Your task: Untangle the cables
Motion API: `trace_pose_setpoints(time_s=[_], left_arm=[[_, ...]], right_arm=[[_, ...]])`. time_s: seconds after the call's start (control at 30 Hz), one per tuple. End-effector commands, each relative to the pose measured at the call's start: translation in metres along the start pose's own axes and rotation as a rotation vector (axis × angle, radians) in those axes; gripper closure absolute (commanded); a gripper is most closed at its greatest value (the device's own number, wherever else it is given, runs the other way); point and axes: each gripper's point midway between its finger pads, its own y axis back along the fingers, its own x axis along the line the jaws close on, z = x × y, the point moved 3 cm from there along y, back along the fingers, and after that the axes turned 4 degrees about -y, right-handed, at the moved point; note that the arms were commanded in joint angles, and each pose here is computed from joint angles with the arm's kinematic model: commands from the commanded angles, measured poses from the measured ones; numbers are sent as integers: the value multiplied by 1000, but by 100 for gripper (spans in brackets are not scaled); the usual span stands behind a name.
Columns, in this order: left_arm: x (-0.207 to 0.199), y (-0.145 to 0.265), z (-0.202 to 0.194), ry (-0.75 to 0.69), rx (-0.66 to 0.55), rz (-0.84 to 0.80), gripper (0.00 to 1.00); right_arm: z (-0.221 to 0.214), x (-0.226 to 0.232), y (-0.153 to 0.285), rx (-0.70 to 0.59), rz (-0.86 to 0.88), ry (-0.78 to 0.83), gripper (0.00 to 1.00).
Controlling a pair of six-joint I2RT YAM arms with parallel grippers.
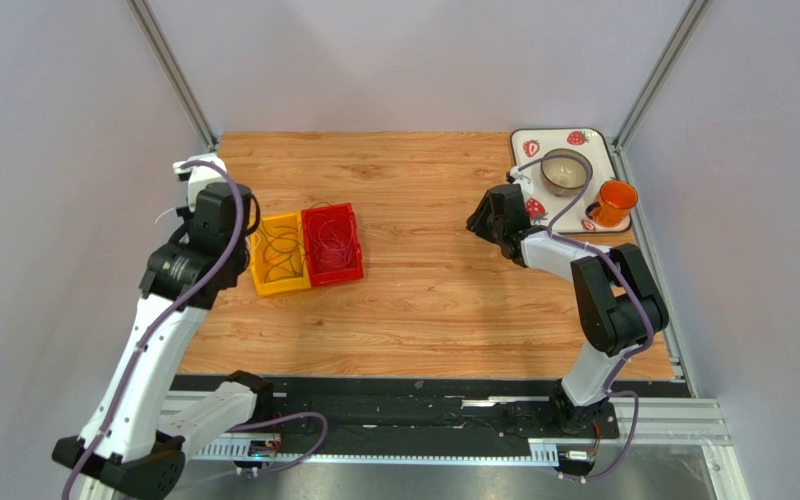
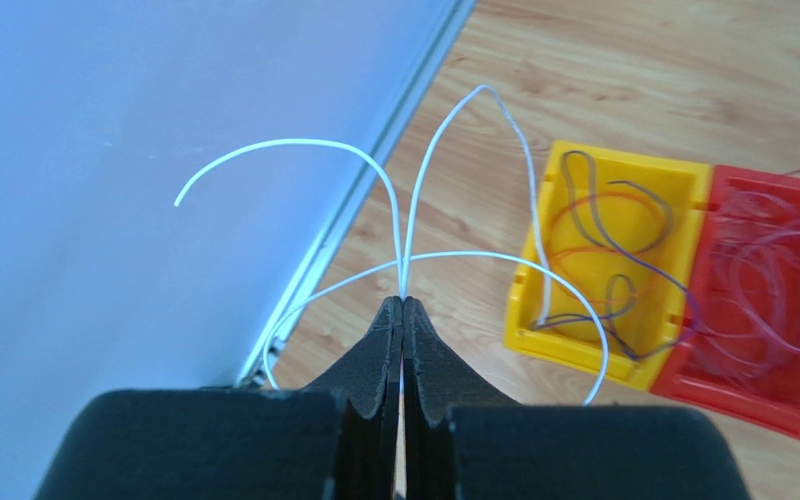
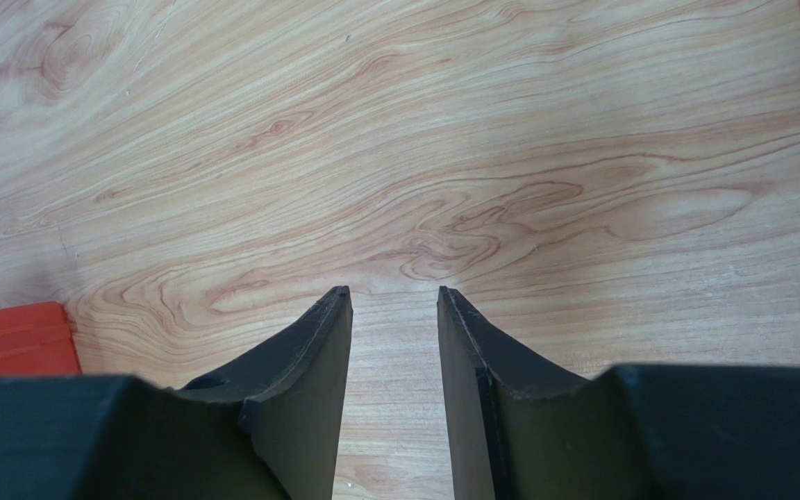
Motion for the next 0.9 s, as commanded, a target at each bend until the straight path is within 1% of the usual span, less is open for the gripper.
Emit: trace_pose_setpoints(time_s=[0.0,0.1,0.17,0.23,0.3,0.37,0.47,0.53,0.73,0.77,0.83,0.87], left_arm=[[14,-17,4,-92,28,213,100],[-3,-33,-2,-136,68,206,100],[-19,-45,-9,-172,118,170,100],[-31,-57,-17,-223,166,174,100],[-37,-63,-25,-252,219,186,100],[-46,-72,-35,-312,277,195,100],[-54,-79,-42,-339,329,209,100],[-60,-81,-44,-321,347,195,100],[-83,-82,-56,-206,374,97,100],[-96,-83,-60,-170,384,35,100],[-108,-83,-71,-142,394,-42,100],[-116,-85,-70,-110,375,-75,100]], right_arm=[[14,11,-2,-29,31,-25,60],[13,10,-2,-25,30,-28,60],[14,10,-3,-26,31,-32,60],[14,9,-3,-23,31,-34,60],[14,8,-3,-22,30,-38,60],[14,8,-4,-18,34,-43,60],[15,6,-4,-18,33,-49,60],[14,6,-4,-14,41,-57,60],[15,2,-4,-10,48,-81,60],[16,1,-3,-10,49,-85,60],[17,0,-3,-10,52,-93,60],[17,0,-4,-9,53,-96,60]])
